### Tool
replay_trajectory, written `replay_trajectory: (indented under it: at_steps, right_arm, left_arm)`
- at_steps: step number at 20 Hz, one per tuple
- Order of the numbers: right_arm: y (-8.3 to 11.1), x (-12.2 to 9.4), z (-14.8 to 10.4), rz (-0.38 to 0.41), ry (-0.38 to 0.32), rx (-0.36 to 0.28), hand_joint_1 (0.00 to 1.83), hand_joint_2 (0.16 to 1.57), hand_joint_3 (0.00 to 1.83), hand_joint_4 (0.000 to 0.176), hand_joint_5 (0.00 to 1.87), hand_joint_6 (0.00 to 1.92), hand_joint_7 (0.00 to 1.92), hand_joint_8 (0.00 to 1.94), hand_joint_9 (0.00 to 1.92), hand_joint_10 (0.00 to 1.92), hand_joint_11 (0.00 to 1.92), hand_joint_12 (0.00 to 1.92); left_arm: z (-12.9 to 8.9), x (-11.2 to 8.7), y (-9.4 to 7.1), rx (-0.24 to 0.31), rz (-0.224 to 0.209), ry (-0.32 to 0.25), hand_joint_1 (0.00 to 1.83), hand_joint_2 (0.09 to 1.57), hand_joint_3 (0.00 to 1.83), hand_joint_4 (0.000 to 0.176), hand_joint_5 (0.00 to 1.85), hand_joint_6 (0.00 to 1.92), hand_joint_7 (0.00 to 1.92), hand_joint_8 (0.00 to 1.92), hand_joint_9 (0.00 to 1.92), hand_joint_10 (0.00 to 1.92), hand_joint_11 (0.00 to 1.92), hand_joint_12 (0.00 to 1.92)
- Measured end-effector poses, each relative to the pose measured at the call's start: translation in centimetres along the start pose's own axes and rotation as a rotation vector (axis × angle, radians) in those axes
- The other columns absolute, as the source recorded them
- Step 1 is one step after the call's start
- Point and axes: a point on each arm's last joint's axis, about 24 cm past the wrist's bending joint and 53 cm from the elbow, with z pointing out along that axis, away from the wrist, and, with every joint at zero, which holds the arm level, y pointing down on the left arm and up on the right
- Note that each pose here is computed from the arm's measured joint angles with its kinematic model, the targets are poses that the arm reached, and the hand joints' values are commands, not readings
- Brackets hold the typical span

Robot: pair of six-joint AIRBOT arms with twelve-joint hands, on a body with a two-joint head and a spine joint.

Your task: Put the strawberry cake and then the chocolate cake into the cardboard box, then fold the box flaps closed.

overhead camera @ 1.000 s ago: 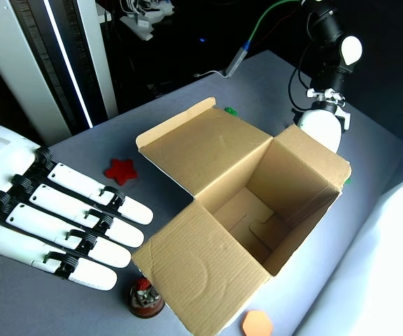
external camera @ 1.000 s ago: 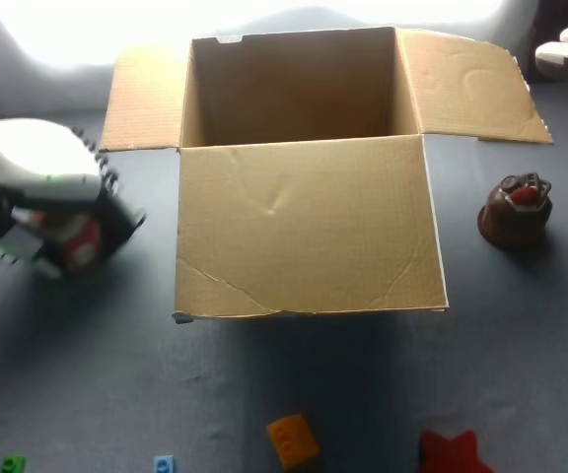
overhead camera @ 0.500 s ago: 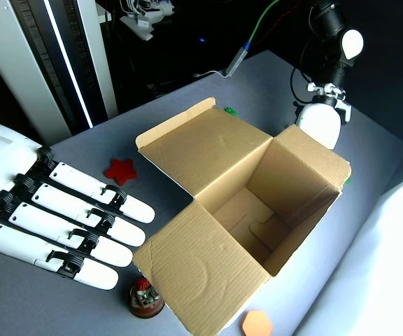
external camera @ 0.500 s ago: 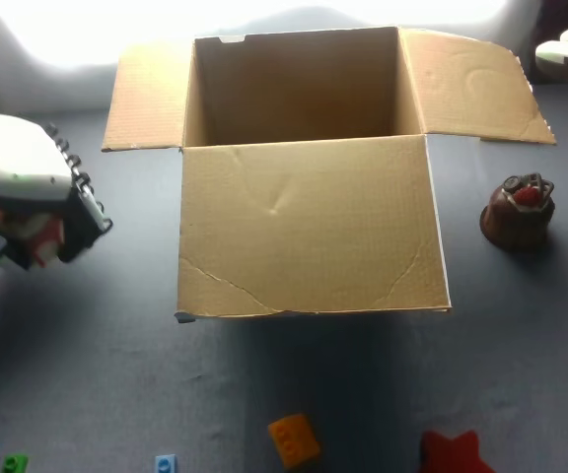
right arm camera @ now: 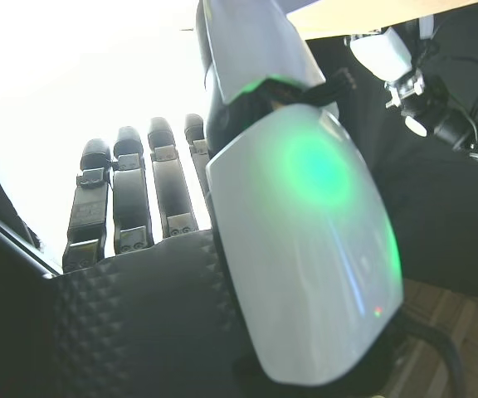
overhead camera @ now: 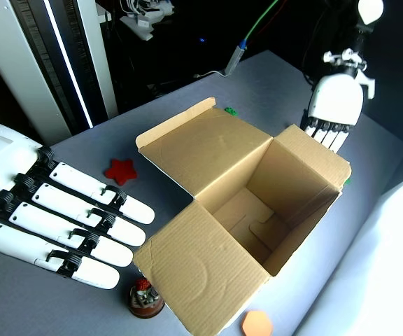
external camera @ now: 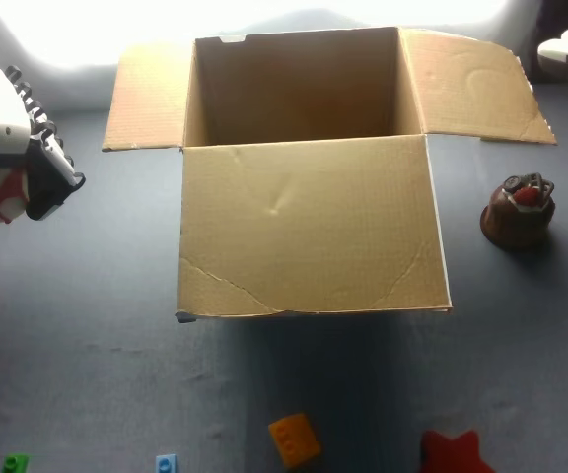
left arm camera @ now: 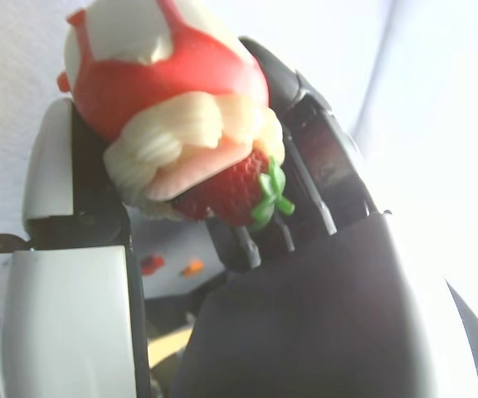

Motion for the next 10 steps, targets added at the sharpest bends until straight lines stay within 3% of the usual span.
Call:
replay_trajectory:
  at_steps: [3,5,8,10]
  right_arm:
    - [0.0,0.0,0.0,0.000,0.000,0.000,1.11,1.07,0.00,0.000,0.11,0.00,0.12,0.00,0.08,0.00,0.00,0.25]
    - [0.0,0.0,0.0,0.000,-0.002,0.000,1.14,1.06,0.00,0.008,0.12,0.00,0.14,0.01,0.10,0.01,0.00,0.34]
    - [0.0,-0.1,0.0,0.000,-0.005,-0.002,1.11,1.06,0.00,0.003,0.12,0.00,0.14,0.00,0.10,0.00,0.00,0.20]
    - [0.0,-0.1,0.0,0.000,-0.005,-0.001,1.11,1.06,0.00,0.005,0.11,0.00,0.12,0.00,0.09,0.00,0.00,0.20]
  left_arm:
    - [-0.8,-0.5,-1.0,0.022,0.009,0.004,1.35,1.20,0.00,0.000,0.76,1.07,0.80,1.30,0.80,1.51,0.73,1.52]
    - [-1.6,-1.7,-1.0,0.018,0.020,-0.016,1.35,1.19,0.00,0.000,0.76,1.12,0.80,1.28,0.82,1.46,0.72,1.45]
    - [-2.6,-3.1,-0.8,0.008,0.038,-0.030,1.36,1.19,0.00,0.000,0.78,1.08,0.81,1.27,0.84,1.45,0.77,1.37]
    - [-3.2,-3.7,-0.8,0.011,0.042,-0.032,1.35,1.20,0.00,0.000,0.74,1.11,0.80,1.28,0.82,1.48,0.76,1.44]
